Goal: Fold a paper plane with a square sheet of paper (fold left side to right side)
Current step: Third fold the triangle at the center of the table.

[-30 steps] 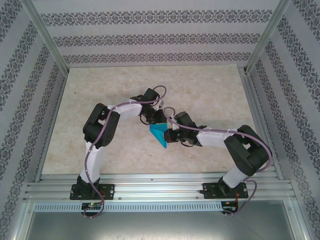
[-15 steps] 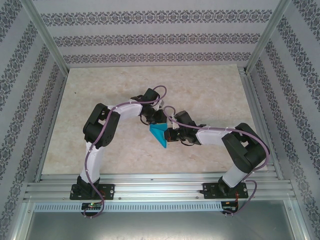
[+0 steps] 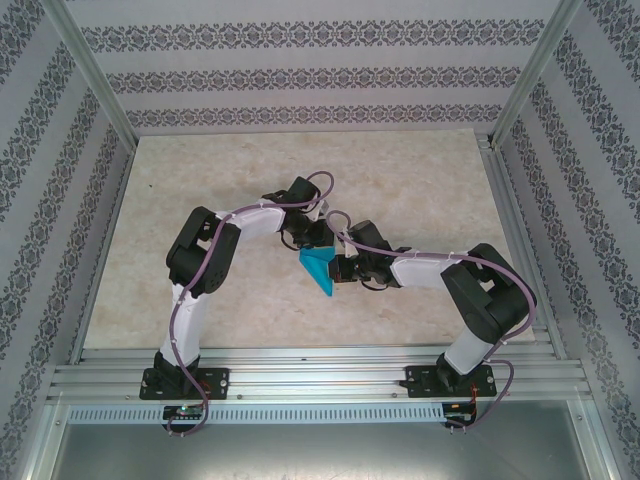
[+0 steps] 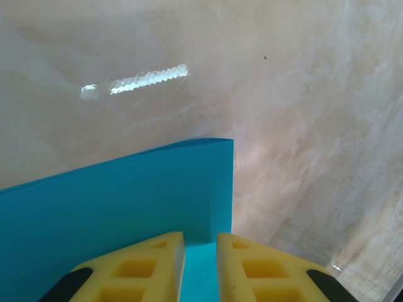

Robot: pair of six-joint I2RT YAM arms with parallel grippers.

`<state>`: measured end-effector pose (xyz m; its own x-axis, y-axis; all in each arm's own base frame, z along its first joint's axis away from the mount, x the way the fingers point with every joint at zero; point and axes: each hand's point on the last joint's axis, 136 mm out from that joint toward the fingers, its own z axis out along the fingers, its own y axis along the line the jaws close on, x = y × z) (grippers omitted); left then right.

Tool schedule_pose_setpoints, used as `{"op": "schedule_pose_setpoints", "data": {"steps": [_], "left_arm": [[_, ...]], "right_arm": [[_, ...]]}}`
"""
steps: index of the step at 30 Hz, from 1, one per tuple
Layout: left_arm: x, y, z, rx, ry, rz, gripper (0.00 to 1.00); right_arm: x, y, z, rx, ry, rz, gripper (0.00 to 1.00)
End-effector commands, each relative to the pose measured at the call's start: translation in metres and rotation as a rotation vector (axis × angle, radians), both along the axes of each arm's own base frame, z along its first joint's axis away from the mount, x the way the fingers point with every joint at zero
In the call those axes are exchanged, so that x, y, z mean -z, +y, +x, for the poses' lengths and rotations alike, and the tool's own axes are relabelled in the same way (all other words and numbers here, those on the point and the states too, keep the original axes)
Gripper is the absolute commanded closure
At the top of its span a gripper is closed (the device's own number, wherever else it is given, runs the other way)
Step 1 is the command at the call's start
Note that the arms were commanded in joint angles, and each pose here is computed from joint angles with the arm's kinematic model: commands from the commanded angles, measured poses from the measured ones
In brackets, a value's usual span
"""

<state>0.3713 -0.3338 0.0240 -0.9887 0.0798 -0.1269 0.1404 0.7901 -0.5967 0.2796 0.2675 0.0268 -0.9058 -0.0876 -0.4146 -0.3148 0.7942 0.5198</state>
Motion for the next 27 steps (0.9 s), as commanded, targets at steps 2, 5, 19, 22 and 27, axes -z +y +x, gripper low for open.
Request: {"op": "schedule_pose_setpoints", "data": {"steps": [2,5,19,22,27], "left_arm": [[0.024,0.000,-0.015,0.031,0.042,0.065,0.77],[0.023,-0.001,-0.016,0.034,0.040,0.063,0.77],[0.024,-0.001,-0.016,0.034,0.041,0.062,0.77],[0.024,-0.002,-0.017,0.035,0.043,0.063,0.77],[0.024,-0.002,-0.017,0.036,0.041,0.061,0.77]], "right_arm": [[-0.001,0.001,0.011,0.020,-0.001,0.007,1.00],[0.003,0.000,0.009,0.019,0.011,-0.003,1.00],[-0.004,0.005,0.009,0.022,0.006,0.046,0.99],[-0.006,0.006,0.010,0.021,0.002,0.049,0.99],[0.004,0.004,0.008,0.026,0.024,0.021,0.99]]}}
